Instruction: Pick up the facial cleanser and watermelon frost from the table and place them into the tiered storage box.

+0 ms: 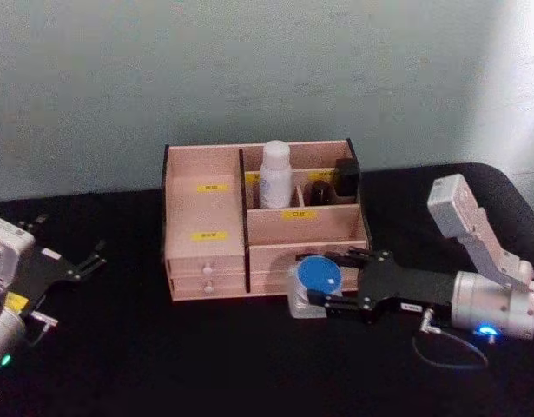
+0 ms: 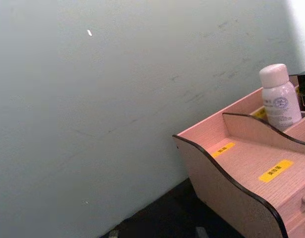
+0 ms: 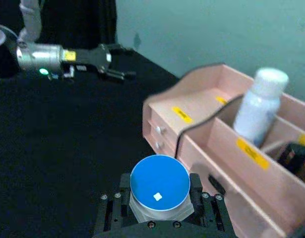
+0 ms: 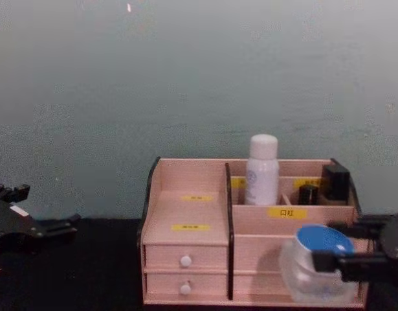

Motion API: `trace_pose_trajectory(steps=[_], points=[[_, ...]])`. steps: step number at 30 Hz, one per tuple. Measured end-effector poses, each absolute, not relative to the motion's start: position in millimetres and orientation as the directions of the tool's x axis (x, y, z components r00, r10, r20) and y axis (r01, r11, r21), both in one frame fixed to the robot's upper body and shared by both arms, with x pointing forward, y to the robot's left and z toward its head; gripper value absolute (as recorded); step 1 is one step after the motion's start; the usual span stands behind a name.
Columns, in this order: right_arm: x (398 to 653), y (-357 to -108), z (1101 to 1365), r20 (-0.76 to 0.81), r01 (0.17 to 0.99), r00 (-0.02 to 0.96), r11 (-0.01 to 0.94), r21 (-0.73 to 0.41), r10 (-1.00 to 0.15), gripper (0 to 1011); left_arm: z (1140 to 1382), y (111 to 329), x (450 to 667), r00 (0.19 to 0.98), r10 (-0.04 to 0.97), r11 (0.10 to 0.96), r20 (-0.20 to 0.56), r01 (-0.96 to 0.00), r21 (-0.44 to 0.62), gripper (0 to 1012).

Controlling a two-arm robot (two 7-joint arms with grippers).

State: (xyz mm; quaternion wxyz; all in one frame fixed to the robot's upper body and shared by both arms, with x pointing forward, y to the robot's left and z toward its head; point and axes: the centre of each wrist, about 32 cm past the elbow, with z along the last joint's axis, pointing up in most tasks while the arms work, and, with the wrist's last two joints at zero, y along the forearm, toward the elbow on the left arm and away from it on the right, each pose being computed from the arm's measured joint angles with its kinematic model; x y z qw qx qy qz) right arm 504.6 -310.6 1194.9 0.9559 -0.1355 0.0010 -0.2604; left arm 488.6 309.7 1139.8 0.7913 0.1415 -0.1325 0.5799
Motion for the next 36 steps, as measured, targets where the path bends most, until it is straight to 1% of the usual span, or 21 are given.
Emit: trace_pose_trajectory(steps=[14,17,18,36], points=[[529.9,-276.4,1209.6,0.097,0.441,0.897,0.87,-0.221,-0.431,712,1139.8,309.7,488.6,0.292,0.88,0.287,0.374,-0.955,0.07,1001],[532.9,-272.9,1210.9,0.101,0.438,0.899,0.871,-0.221,-0.427,712,1139.8,309.7,488.6,0.292,0.88,0.287,0.374,-0.955,0.07,1001],[540.3,-265.6,1214.1,0.108,0.435,0.9,0.873,-0.22,-0.421,712,1139.8,309.7,488.6,0.292,0.88,0.287,0.374,-0.955,0.07,1001],[578.7,-229.5,1225.2,0.116,0.426,0.905,0.88,-0.212,-0.41,712,1139.8,309.7,488.6,0.292,0.88,0.287,0.374,-0.955,0.07,1001]])
